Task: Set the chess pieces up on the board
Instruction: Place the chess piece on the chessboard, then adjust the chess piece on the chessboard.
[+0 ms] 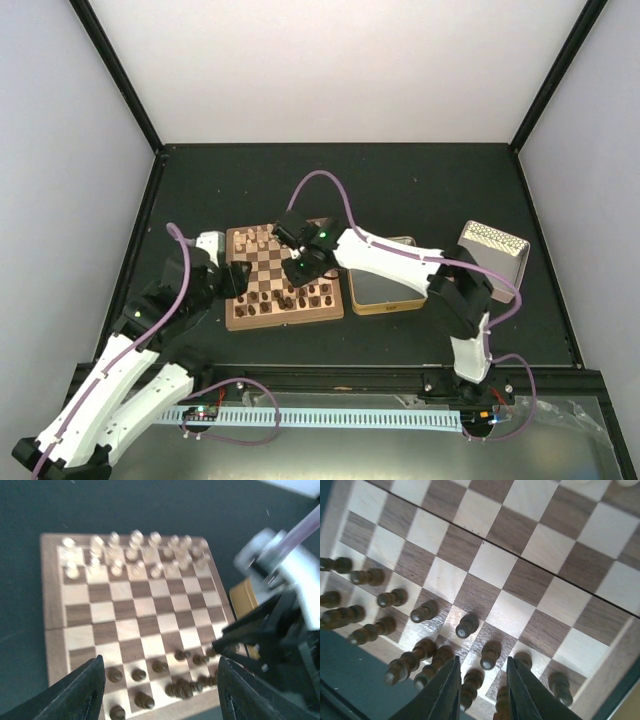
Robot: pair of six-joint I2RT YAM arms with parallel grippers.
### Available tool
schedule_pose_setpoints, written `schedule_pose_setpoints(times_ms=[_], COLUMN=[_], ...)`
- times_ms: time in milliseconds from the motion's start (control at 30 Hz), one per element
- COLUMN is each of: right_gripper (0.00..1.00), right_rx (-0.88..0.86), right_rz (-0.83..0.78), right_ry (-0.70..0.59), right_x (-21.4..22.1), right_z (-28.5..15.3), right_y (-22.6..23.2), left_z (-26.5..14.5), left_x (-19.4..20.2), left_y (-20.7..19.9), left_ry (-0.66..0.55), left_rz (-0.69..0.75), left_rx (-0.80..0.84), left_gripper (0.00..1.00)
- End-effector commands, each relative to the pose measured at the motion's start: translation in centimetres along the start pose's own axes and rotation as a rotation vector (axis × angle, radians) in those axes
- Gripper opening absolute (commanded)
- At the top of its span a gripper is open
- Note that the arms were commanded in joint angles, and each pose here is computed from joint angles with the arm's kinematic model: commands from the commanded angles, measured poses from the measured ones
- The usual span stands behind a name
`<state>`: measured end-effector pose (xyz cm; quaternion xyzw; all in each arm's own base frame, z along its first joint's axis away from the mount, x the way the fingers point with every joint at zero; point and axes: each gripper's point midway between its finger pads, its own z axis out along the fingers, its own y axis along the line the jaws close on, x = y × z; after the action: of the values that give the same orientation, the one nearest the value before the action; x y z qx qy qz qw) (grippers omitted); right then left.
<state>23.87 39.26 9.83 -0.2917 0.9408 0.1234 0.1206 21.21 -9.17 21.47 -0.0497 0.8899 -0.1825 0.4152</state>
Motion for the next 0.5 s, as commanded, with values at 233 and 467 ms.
schedule_pose_setpoints(times_ms=[233, 467], right_gripper=[0.26, 0.26], right_rx=[-0.12, -0.116], right_rz=[0.133, 0.167], right_ry=[-0.23, -0.253], right_x=[-0.9, -0.2], right_z=[-4.0, -4.3], right_y=[0.2, -0.9], left_z=[4.4, 6.5], left_x=[7.9, 9.5], left_y=[-4.1, -4.5], left_ry=[0.432, 0.507], left_rz=[0.014, 0.035], left_rx=[0.224, 0.154], left_gripper=[0.54, 0.49])
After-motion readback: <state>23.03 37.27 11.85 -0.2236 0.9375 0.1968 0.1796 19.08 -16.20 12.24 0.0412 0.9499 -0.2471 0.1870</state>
